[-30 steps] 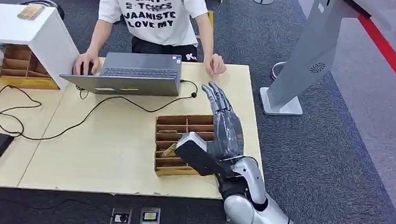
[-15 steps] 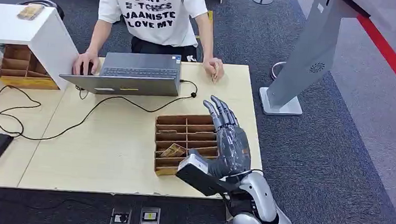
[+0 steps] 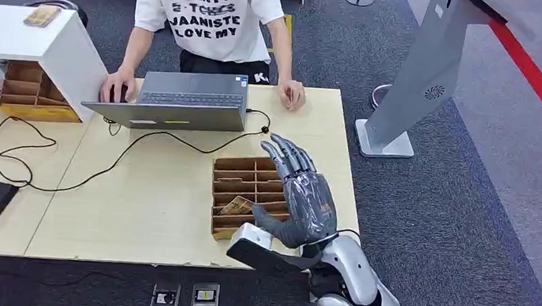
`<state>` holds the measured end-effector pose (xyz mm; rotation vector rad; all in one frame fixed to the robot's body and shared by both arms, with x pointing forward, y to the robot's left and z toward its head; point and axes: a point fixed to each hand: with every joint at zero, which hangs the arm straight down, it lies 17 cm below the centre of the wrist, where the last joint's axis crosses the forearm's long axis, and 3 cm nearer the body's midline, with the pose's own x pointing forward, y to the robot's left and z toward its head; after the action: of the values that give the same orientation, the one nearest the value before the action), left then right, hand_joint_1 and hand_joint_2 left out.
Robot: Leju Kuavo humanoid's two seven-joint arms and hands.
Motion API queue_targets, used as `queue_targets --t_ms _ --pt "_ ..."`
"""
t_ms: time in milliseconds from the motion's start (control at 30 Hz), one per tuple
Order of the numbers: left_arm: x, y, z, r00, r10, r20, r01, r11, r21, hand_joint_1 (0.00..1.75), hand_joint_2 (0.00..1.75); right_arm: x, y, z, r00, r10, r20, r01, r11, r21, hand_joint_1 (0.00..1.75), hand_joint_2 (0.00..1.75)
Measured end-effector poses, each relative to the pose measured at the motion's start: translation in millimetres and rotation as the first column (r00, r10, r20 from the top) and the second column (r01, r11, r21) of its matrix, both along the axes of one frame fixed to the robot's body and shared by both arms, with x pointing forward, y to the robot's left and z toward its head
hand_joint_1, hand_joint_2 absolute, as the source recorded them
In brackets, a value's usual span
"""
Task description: Pass the card to the sensor for recognition and then transmit it.
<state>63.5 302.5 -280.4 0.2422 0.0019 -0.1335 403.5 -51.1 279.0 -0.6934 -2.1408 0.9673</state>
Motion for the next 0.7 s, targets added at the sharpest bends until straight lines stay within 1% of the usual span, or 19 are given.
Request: queue_targets --t_ms 67,100,200,233,300,333,367,500,667,700 --pt "0 0 0 1.000 -0.003 0.001 0.003 1.000 -0.001 0.00 0.00 -1 0 1 1.000 -0.010 0.003 0.011 1.000 -0.013 0.93 1.75" --pt "0 0 0 1.000 -0.006 0.001 0.006 1.000 -0.002 0.00 0.00 -1 -1 1 1.000 -0.017 0.005 0.017 1.000 -0.019 0.94 1.75" --pt "1 -1 0 1.000 -0.017 0.002 0.017 1.000 -0.003 0.00 0.00 -4 -1 2 0.999 -0.032 0.009 0.032 0.999 -0.042 0.89 1.75" --pt "1 -1 0 1.000 -0.020 0.002 0.020 1.000 -0.004 0.00 0.00 -4 -2 2 0.999 -0.036 0.011 0.037 0.998 -0.047 0.84 1.75" --pt "1 -1 0 1.000 -0.021 0.002 0.021 1.000 -0.005 0.00 0.00 -6 -3 2 0.999 -0.043 0.015 0.043 0.998 -0.056 0.66 1.75" --pt "1 -1 0 1.000 -0.022 0.001 0.022 1.000 -0.005 0.00 0.00 -7 -3 2 0.999 -0.044 0.019 0.045 0.997 -0.059 0.72 1.75" --pt "1 -1 0 1.000 -0.021 0.001 0.021 1.000 -0.005 0.00 0.00 -9 -4 2 0.999 -0.044 0.021 0.045 0.997 -0.064 0.68 1.75" --pt "0 -1 0 1.000 -0.011 -0.002 0.011 1.000 -0.004 0.00 0.00 -14 -4 4 0.999 -0.038 0.032 0.040 0.996 -0.081 0.68 1.75" --pt "0 -1 0 1.000 0.011 -0.002 -0.011 1.000 -0.004 0.00 0.00 -19 0 5 0.999 -0.021 0.040 0.025 0.994 -0.102 0.73 1.75" --pt "0 -1 0 1.000 0.016 -0.003 -0.016 1.000 -0.005 0.00 0.00 -20 1 4 0.999 -0.018 0.040 0.022 0.994 -0.107 0.70 1.75"
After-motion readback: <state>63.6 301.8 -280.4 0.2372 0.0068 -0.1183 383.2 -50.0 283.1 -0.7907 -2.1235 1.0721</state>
